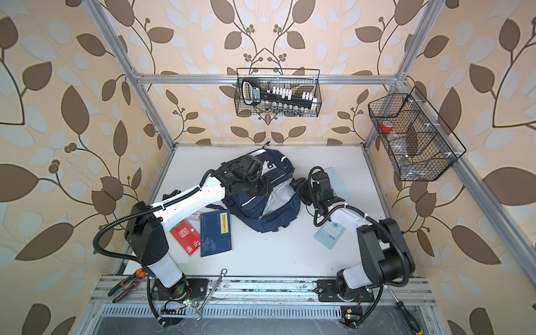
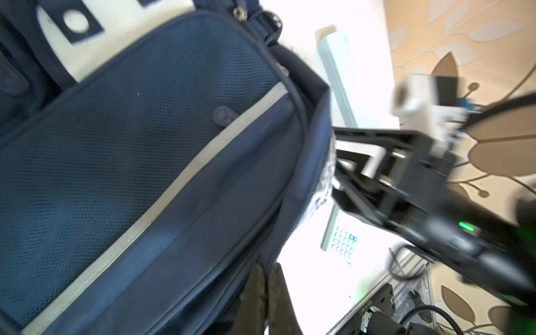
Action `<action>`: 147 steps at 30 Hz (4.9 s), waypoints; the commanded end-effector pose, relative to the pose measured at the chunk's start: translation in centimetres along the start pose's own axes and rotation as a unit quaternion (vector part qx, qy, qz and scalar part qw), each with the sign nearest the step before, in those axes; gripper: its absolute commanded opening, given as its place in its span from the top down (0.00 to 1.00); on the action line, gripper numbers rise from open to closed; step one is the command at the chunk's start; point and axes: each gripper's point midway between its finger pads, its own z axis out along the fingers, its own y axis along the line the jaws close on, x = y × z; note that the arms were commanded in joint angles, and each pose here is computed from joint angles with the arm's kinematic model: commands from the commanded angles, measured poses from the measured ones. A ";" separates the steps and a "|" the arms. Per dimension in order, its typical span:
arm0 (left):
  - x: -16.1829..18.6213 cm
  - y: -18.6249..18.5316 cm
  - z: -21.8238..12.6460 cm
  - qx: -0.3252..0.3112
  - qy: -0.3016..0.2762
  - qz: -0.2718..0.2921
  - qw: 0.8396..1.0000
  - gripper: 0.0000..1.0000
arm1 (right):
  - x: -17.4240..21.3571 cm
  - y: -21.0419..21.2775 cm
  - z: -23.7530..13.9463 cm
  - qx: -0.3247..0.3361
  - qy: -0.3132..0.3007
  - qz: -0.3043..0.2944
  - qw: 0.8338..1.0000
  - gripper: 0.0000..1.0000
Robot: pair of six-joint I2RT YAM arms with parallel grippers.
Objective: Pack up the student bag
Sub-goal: 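Release the book and move both grippers to the blue book, then grasp the blue book with both grippers and lift it off the table, then carry the blue book with both grippers over the backpack opening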
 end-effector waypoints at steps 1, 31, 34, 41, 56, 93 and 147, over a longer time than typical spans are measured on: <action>0.0 -0.8 0.1 0.030 -0.001 -0.020 0.999 1.00 | 0.6 0.3 -2.9 0.042 0.022 -0.077 0.996 0.33; 12.8 27.9 -12.4 -0.232 -0.095 -0.380 0.890 0.01 | 31.6 7.5 4.9 -0.063 0.310 -0.300 0.900 0.32; 12.3 28.4 -10.9 -0.196 -0.095 -0.403 0.889 0.01 | 32.0 6.9 6.4 -0.054 0.320 -0.299 0.897 0.35; 11.9 28.4 -8.8 -0.157 -0.094 -0.412 0.893 0.03 | 32.0 5.8 8.6 -0.039 0.327 -0.290 0.899 0.41; 10.8 24.7 -7.1 -0.006 -0.103 -0.412 0.905 0.25 | 32.6 4.6 10.7 -0.012 0.337 -0.269 0.902 0.63; 3.4 14.4 -21.2 0.100 -0.240 -0.290 0.921 0.01 | 19.7 20.9 -4.6 -0.250 0.190 -0.202 0.928 1.00; 2.8 -3.2 -24.9 0.438 -0.137 0.006 0.888 1.00 | 19.9 22.4 -16.9 -0.408 0.269 -0.308 0.816 0.10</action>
